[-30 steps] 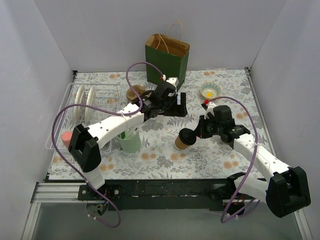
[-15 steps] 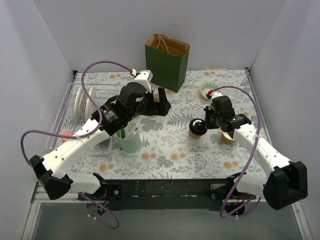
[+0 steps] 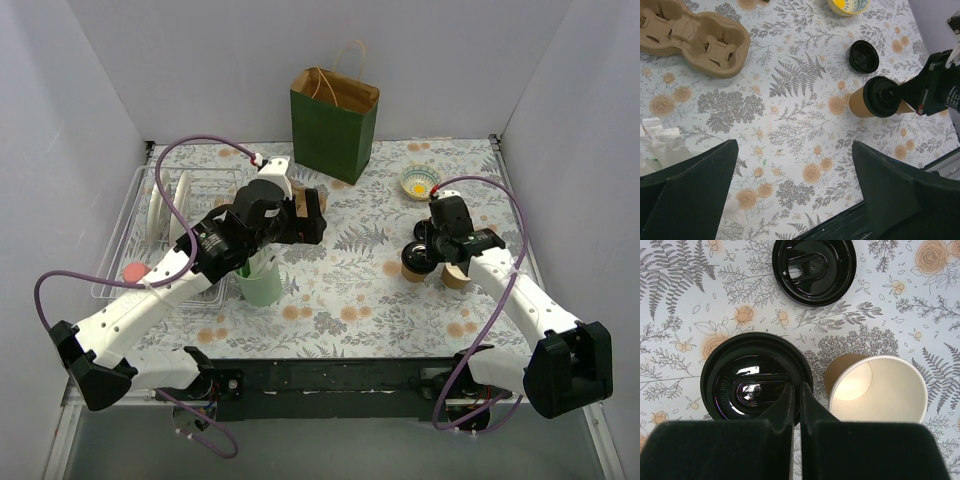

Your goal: Pack the takeout coffee

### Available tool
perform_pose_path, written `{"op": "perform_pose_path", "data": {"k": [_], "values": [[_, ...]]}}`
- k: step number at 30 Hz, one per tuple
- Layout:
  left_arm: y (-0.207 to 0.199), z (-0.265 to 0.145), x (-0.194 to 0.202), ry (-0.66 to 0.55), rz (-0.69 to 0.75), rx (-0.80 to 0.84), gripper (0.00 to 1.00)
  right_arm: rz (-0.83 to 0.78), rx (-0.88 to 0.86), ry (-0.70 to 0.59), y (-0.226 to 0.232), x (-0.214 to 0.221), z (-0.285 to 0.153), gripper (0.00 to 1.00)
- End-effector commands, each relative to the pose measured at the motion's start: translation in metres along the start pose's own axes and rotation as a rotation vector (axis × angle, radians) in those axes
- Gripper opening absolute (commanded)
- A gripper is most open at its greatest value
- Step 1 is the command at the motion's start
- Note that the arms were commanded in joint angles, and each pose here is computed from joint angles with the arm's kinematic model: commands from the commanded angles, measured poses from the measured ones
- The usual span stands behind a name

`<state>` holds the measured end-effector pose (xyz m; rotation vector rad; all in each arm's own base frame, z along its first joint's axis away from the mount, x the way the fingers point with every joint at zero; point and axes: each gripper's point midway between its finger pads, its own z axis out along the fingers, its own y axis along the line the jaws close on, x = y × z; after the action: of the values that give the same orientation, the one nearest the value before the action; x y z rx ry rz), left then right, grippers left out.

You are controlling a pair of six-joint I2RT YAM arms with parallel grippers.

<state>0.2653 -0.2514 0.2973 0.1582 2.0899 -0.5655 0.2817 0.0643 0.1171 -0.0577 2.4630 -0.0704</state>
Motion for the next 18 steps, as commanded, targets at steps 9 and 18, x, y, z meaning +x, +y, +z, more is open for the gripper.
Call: {"op": "perform_pose_path", "data": {"k": [9,18], "values": [[0.018,-0.021,-0.019,-0.051,0.04,-0.084,0.98,0.063,-0.103,-0.125,0.014,-0.056,-0.035,0.44],[0.017,-0.041,-0.036,-0.09,0.051,-0.07,0.98,0.089,-0.325,-0.482,0.059,-0.186,-0.071,0.53]]}}
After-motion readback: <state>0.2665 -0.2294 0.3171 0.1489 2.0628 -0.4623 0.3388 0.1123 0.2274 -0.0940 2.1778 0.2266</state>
